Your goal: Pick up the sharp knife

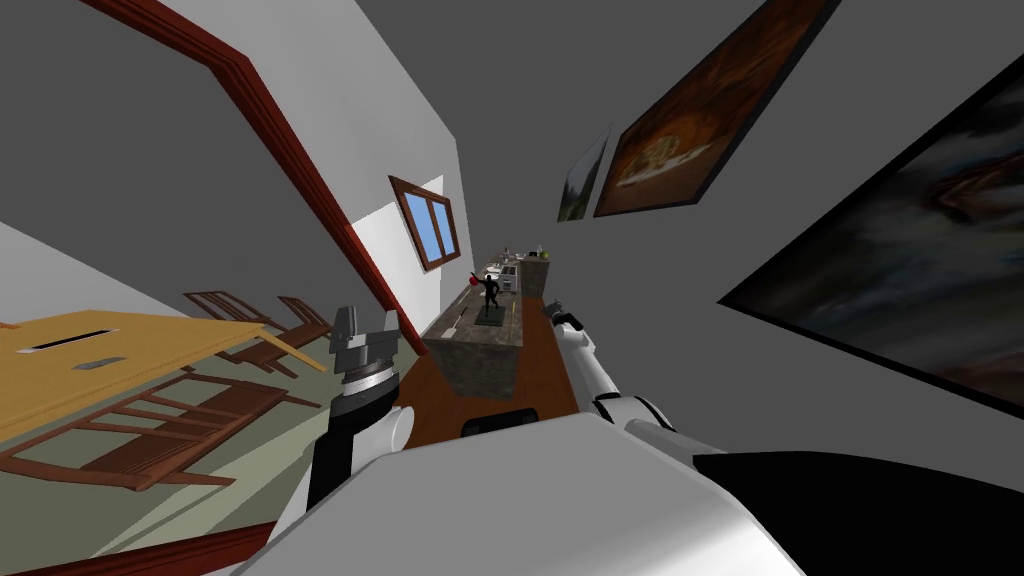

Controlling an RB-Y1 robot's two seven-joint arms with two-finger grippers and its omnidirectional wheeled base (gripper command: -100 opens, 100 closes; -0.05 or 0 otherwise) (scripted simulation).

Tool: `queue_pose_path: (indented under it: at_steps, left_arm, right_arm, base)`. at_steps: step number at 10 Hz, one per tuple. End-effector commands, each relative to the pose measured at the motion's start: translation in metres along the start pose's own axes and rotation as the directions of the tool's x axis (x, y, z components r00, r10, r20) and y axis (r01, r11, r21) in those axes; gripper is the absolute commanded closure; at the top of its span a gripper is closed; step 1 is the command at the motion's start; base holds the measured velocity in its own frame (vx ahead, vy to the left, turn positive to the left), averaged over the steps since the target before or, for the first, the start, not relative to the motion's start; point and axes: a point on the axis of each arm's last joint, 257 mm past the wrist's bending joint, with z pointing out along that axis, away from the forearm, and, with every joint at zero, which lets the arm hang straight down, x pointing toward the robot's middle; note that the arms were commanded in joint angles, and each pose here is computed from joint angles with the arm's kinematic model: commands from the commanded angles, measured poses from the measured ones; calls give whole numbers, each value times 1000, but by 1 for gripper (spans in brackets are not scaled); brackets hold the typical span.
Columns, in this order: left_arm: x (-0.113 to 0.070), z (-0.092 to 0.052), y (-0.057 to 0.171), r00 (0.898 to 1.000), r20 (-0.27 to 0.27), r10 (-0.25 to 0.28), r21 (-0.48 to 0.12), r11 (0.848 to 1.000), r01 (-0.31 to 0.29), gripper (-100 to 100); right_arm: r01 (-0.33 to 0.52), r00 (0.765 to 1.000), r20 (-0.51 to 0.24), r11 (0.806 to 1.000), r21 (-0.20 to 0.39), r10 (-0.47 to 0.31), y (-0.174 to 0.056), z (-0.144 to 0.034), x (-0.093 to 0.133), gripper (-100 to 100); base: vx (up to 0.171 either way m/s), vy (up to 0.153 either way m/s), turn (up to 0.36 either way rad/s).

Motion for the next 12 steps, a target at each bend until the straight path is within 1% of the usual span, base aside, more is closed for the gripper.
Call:
queue_pose_path:
  at_steps: [1,2,3,4,5,6,7,8,9,10,11,12]
  left_arm:
    - [0,0,0,1000,0,0,0,1000,0,0]
    - [0,0,0,1000,0,0,0,1000,0,0]
    - [0,0,0,1000,0,0,0,1000,0,0]
    - [0,0,0,1000,0,0,0,1000,0,0]
    - [0,0,0,1000,0,0,0,1000,0,0]
    - [0,0,0,1000,0,0,0,1000,0,0]
    - [0,0,0,1000,0,0,0,1000,0,0]
    - [0,0,0,1000,0,0,0,1000,0,0]
    - [0,0,0,1000,0,0,0,1000,0,0]
    - [0,0,0,1000,0,0,0,1000,0,0]
    - [0,0,0,1000,0,0,0,1000,0,0]
    - [0,0,0,1000,0,0,0,1000,0,0]
  right_arm:
    - [-82,996,34,996,30,81,-5,9,-4,-100]
    - [-85,995,57,996,35,83,-8,9,-16,-100]
    - [-162,984,79,985,55,157,-11,18,-13,-100]
    - [-166,981,114,984,62,159,-17,17,-29,-100]
    - [-241,965,130,968,75,230,-18,25,-23,-100]
    - [-246,959,166,966,82,230,-24,23,-39,-100]
    - [-318,937,185,944,94,297,-26,30,-31,-100]
    - [-324,928,223,941,96,297,-33,27,-49,-100]
    - [-393,900,246,913,106,359,-35,34,-42,-100]
    - [-397,894,267,912,104,359,-39,32,-52,-100]
    - [-399,892,276,911,103,359,-40,31,-56,-100]
    - [-466,853,315,878,107,415,-46,35,-57,-100]
  base:
    - [2,38,-30]
    - [2,43,-15]
    - [2,58,-27]
    - [10,57,-12]
    - [23,67,-25]
    - [17,53,-12]
    - [4,53,-23]
    - [3,53,-13]
    - [9,64,-27]
    - [7,55,-13]
    - [0,25,0]
    - [2,50,-22]
